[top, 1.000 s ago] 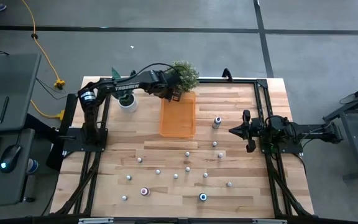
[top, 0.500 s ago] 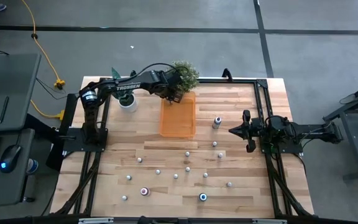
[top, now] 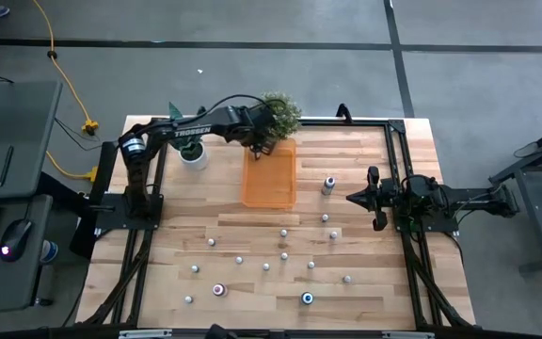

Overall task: Pick & Place food coloring
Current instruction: Put the large black food coloring bottle into the orange bin, then put the large violet food coloring bottle into the orange bin

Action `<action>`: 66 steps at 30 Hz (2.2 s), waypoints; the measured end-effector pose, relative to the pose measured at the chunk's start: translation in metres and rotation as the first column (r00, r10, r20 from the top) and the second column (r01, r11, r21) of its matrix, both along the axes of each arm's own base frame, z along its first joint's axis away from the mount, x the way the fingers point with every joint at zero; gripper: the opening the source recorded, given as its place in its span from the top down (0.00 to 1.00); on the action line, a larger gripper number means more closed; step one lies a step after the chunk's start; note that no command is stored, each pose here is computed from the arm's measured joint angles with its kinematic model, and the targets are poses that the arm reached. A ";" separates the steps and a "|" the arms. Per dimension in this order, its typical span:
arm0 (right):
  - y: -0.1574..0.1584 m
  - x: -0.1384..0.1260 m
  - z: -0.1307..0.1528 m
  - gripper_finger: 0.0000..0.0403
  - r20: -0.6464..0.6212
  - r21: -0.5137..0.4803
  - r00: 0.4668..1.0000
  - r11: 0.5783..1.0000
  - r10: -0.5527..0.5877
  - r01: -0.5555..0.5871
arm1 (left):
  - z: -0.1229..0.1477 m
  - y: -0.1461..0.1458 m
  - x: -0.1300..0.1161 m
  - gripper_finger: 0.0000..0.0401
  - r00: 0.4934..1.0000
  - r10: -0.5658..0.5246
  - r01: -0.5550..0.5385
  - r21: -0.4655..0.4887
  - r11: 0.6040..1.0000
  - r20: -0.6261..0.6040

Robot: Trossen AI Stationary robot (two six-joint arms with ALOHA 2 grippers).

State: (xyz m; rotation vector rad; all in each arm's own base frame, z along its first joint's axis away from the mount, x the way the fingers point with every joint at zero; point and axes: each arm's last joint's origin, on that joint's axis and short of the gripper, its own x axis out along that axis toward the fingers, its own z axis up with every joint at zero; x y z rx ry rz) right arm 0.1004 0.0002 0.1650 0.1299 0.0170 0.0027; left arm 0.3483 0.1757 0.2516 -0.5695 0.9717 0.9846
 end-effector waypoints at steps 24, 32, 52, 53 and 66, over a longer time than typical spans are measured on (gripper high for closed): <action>0.000 0.000 0.000 1.00 -0.001 0.000 1.000 1.000 0.000 0.000 | 0.156 -0.096 0.000 0.55 0.582 -0.806 0.578 0.643 0.502 0.105; 0.000 0.000 0.000 1.00 -0.001 0.000 1.000 1.000 -0.002 0.002 | 0.146 -0.102 0.048 0.55 0.442 -0.895 0.770 0.485 0.415 0.066; 0.000 0.000 0.000 1.00 -0.001 0.000 1.000 1.000 -0.001 0.001 | 0.069 -0.120 0.121 0.55 0.312 -0.949 0.896 0.319 0.308 0.039; 0.000 0.000 0.000 1.00 0.000 0.000 1.000 1.000 -0.001 0.001 | 0.069 -0.120 0.122 0.55 0.312 -0.949 0.894 0.325 0.308 0.040; 0.000 0.000 0.000 1.00 -0.001 0.000 1.000 1.000 0.000 0.000 | 0.019 -0.102 0.155 0.55 0.438 -0.894 0.833 0.332 0.442 0.092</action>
